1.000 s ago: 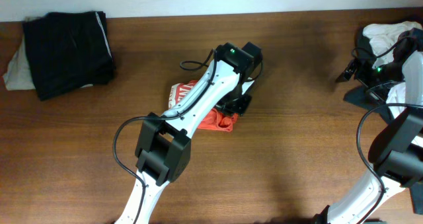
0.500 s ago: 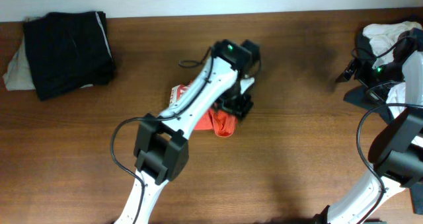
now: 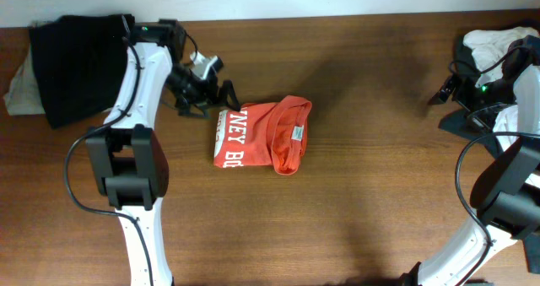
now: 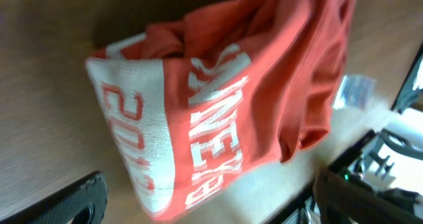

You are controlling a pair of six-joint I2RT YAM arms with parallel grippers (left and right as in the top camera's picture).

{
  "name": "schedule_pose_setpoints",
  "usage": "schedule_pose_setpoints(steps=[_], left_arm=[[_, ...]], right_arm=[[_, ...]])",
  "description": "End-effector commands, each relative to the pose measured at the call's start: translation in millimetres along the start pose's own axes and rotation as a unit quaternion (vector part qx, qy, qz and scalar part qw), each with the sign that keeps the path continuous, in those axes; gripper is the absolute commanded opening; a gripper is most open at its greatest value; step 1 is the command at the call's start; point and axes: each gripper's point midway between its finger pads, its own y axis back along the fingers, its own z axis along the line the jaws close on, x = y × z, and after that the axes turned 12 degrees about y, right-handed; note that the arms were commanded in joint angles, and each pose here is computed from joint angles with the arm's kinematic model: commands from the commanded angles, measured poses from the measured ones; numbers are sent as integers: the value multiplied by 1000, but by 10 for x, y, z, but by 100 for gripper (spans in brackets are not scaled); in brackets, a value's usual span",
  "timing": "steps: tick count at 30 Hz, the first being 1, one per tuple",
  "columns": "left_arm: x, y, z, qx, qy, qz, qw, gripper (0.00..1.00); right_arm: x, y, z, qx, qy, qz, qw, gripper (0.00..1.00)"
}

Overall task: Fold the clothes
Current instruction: 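Grasp the folded red T-shirt with the left gripper and carry it top-left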

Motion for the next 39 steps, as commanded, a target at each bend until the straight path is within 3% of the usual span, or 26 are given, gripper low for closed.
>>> schedule_pose_setpoints(steps=[1,6,14,20,22,23,28,31,34,39], left_arm=[[80,-315,73,29,-12,20,999,99],[93,-386,355,13,9,21,1000,99],[331,-961,245,26,-17,59,998,99],[319,-1293,203,31,-29,42,998,97],[311,-1302,191,31,-32,41,998,57],[287,-1303,187,31,-36,36,998,25],[119,-1275,196,27,-40,5,999,17],[-31,-1148,435,-64,-44,-18,997,1],[-266,-829,690,-156,-41,-57,985,1],[-636,-320,964,-196,-41,-124,972,1]], right_arm=[[-46,38,-3,-2,3,-8,1000,99],[-46,38,-3,-2,3,-8,1000,99],[-46,38,-3,-2,3,-8,1000,99],[-46,38,-3,-2,3,-8,1000,99],[-46,38,-3,-2,3,-8,1000,99],[-46,38,-3,-2,3,-8,1000,99],[-46,38,-3,-2,3,-8,1000,99],[-46,38,-3,-2,3,-8,1000,99],[-46,38,-3,-2,3,-8,1000,99],[-46,38,-3,-2,3,-8,1000,99]])
